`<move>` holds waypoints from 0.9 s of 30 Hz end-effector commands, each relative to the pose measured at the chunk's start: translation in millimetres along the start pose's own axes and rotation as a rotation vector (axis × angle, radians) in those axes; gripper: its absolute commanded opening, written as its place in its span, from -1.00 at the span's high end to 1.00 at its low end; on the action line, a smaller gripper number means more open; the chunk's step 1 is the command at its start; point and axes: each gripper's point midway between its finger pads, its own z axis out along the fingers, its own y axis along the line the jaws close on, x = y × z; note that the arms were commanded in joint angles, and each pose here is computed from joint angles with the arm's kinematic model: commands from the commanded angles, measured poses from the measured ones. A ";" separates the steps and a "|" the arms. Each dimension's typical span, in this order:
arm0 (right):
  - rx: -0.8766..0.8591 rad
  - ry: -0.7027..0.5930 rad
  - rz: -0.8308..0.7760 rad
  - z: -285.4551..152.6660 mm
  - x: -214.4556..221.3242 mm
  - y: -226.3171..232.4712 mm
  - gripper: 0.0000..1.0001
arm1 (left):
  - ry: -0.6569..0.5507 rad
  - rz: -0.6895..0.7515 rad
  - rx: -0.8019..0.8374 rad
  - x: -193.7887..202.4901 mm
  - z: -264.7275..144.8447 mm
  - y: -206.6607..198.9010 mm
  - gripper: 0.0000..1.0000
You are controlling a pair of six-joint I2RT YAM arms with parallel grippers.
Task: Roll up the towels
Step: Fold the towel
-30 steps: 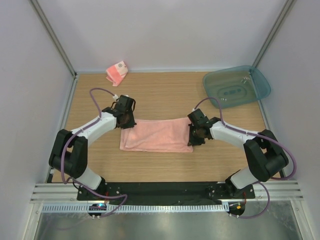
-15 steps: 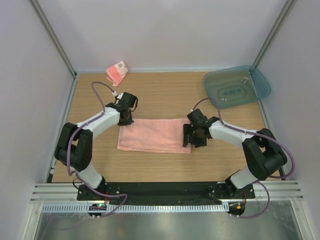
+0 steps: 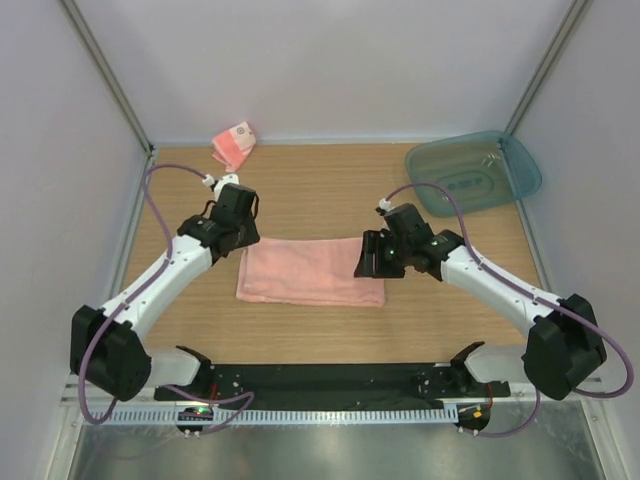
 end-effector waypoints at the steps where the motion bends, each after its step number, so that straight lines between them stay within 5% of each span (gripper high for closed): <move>1: -0.309 0.050 -0.012 -5.3 2.1 58.1 -0.07 | 0.023 -0.061 0.222 10.5 -15.9 -32.3 0.28; 4: -0.332 0.088 0.020 14.8 7.9 60.2 0.59 | 0.101 -0.085 0.417 37.3 -10.6 -65.7 0.47; 7: -0.309 0.113 0.056 35.3 16.2 51.3 0.77 | 0.196 -0.102 0.469 68.4 5.4 -77.4 0.68; 16: -0.167 0.200 0.191 76.7 62.6 -5.6 0.86 | 0.303 -0.134 0.290 131.8 39.6 -36.9 0.82; 27: -0.041 0.231 0.292 76.4 87.4 -51.5 0.88 | 0.287 -0.139 0.060 141.1 57.7 11.4 0.85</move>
